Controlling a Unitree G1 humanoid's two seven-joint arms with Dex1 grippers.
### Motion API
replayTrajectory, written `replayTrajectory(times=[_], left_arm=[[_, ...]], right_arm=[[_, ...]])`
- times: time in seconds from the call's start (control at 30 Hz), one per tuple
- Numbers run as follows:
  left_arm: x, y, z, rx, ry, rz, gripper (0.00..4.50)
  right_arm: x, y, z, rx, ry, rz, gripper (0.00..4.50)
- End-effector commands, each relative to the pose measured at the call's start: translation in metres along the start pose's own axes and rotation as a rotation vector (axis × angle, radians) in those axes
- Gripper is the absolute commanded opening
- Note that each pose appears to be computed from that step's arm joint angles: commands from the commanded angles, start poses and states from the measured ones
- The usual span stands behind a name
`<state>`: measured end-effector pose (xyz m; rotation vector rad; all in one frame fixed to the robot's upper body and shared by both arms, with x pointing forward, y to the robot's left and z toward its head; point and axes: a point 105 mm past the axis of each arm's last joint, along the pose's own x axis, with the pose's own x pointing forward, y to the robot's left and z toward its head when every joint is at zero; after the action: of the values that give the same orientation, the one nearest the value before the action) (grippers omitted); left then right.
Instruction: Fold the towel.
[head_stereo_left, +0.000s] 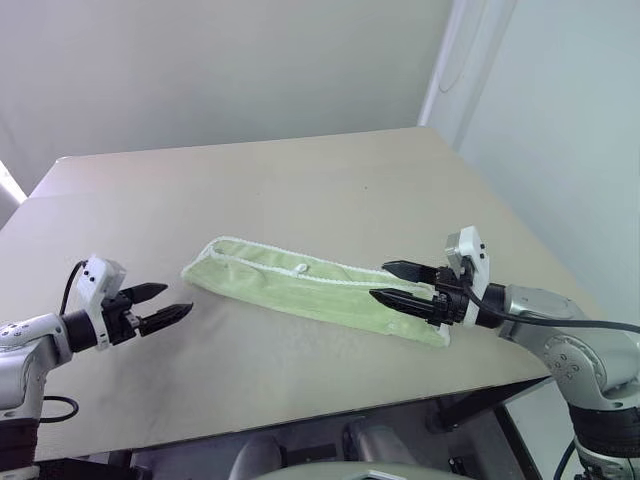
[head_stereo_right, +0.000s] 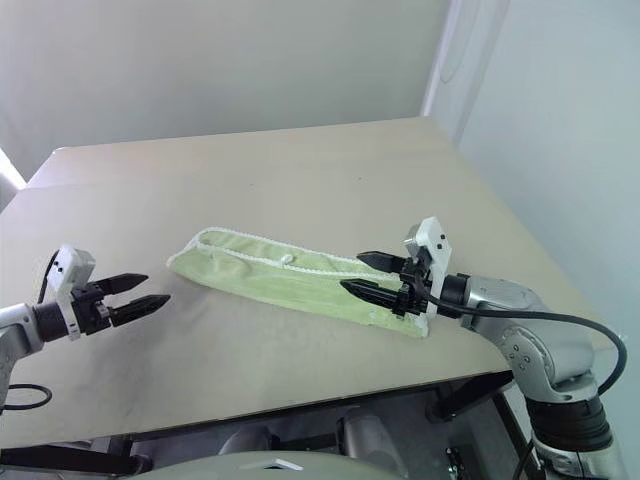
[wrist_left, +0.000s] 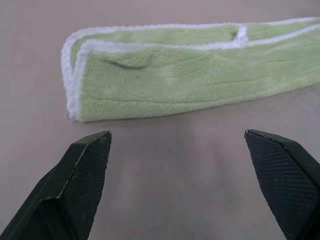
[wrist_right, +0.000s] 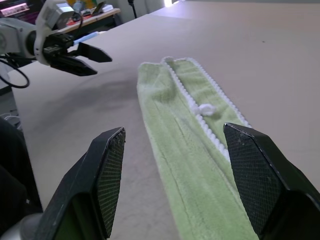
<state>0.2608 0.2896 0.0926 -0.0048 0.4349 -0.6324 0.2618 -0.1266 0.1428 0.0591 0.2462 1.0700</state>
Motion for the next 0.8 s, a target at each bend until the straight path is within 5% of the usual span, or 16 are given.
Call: replayTrajectory(times=[0.03, 0.43, 0.8], left_arm=[[0.005, -0.004, 0.019, 0.051, -0.05, -0.008, 4.5], [0.038, 0.005, 0.04, 0.103, -0.086, -0.045, 4.5], [0.082, 0.05, 0.064, 0.183, -0.033, 0.064, 4.5]], right_arm=[[0.001, 0.0, 0.01, -0.051, -0.027, 0.007, 3.26], [-0.014, -0.027, -0.004, -0.042, 0.016, -0.2, 3.26], [-0.019, -0.056, -0.027, -0.061, 0.099, -0.448, 3.26]])
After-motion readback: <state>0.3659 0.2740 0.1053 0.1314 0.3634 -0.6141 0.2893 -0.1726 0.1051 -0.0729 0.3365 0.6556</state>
